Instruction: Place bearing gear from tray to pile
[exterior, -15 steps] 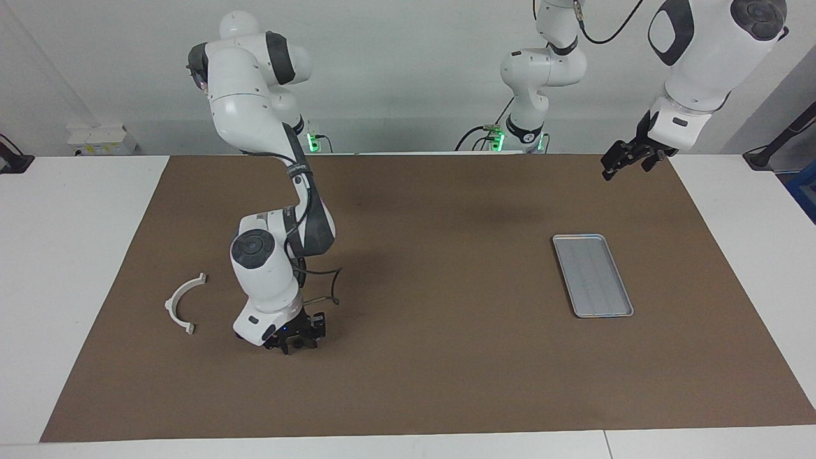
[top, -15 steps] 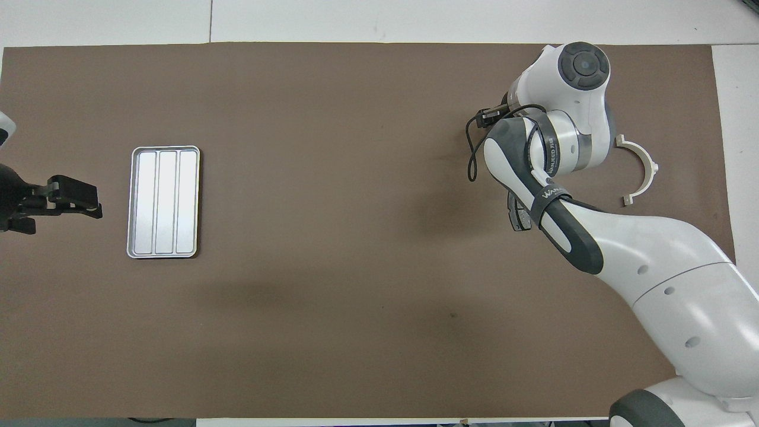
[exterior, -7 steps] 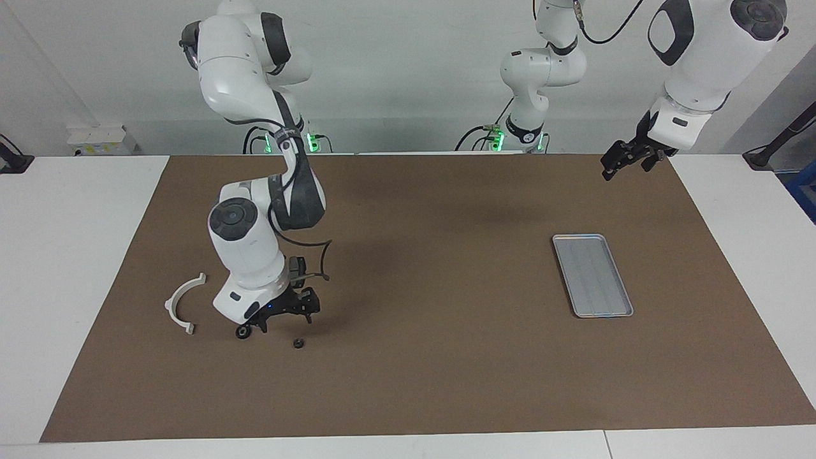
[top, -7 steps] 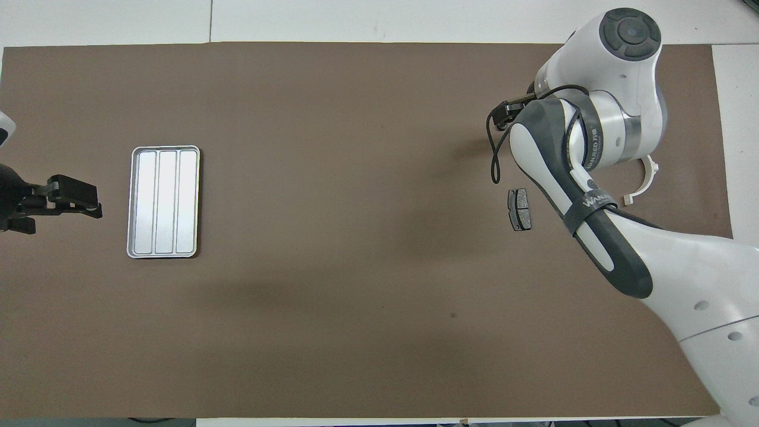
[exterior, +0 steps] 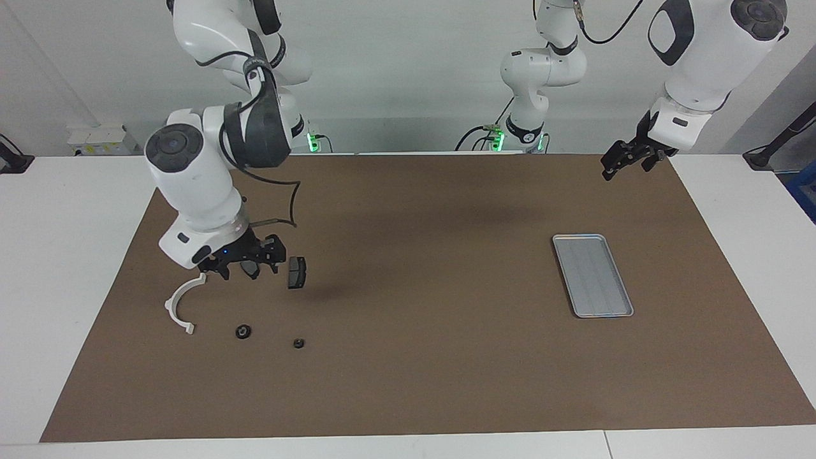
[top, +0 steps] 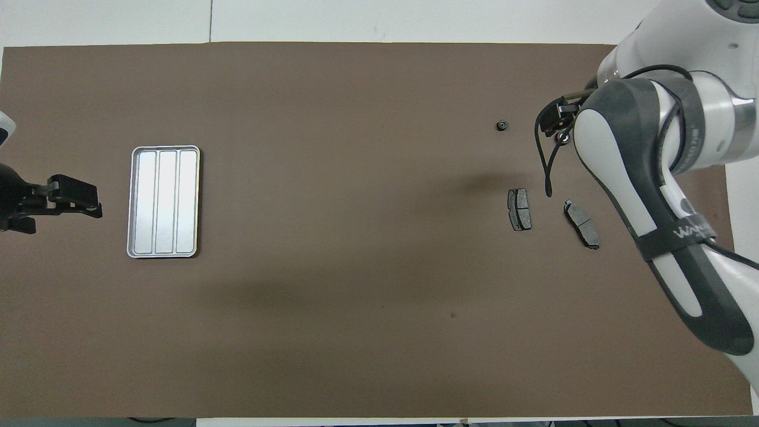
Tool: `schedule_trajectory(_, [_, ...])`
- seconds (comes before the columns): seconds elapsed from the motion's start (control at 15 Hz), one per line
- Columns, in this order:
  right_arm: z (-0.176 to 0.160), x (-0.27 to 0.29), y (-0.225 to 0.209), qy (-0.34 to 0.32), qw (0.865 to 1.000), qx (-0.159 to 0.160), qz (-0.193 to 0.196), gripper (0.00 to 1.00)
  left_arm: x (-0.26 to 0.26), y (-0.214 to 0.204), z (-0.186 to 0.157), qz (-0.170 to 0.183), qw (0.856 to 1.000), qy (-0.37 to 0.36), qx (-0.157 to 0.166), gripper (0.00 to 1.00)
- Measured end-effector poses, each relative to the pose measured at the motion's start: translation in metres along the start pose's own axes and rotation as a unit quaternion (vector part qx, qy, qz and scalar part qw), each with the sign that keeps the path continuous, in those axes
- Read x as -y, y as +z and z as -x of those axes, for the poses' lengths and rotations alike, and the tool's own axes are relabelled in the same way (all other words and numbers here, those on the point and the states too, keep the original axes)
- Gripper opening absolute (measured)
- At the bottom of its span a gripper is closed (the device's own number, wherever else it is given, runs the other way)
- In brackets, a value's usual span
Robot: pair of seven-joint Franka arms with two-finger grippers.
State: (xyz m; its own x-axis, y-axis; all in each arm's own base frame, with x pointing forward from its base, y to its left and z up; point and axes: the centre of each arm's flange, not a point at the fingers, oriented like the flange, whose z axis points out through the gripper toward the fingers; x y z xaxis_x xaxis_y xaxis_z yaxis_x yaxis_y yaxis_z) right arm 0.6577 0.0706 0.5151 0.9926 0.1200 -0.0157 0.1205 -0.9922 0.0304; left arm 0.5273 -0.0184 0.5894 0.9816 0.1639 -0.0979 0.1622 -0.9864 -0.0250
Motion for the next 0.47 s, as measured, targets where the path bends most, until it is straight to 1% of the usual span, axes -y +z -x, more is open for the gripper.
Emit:
schedule_trajectory(0.27, [0.042, -0.001, -0.071, -0.003, 1.000, -0.005, 0.003, 1.00, 0.000, 0.000, 0.000, 0.000, 1.000, 0.000, 0.000, 1.00])
schedule_trajectory(0.47, [0.062, -0.015, -0.101, -0.022, 1.000, -0.015, 0.006, 1.00, 0.000, 0.000, 0.000, 0.000, 1.000, 0.000, 0.000, 1.00])
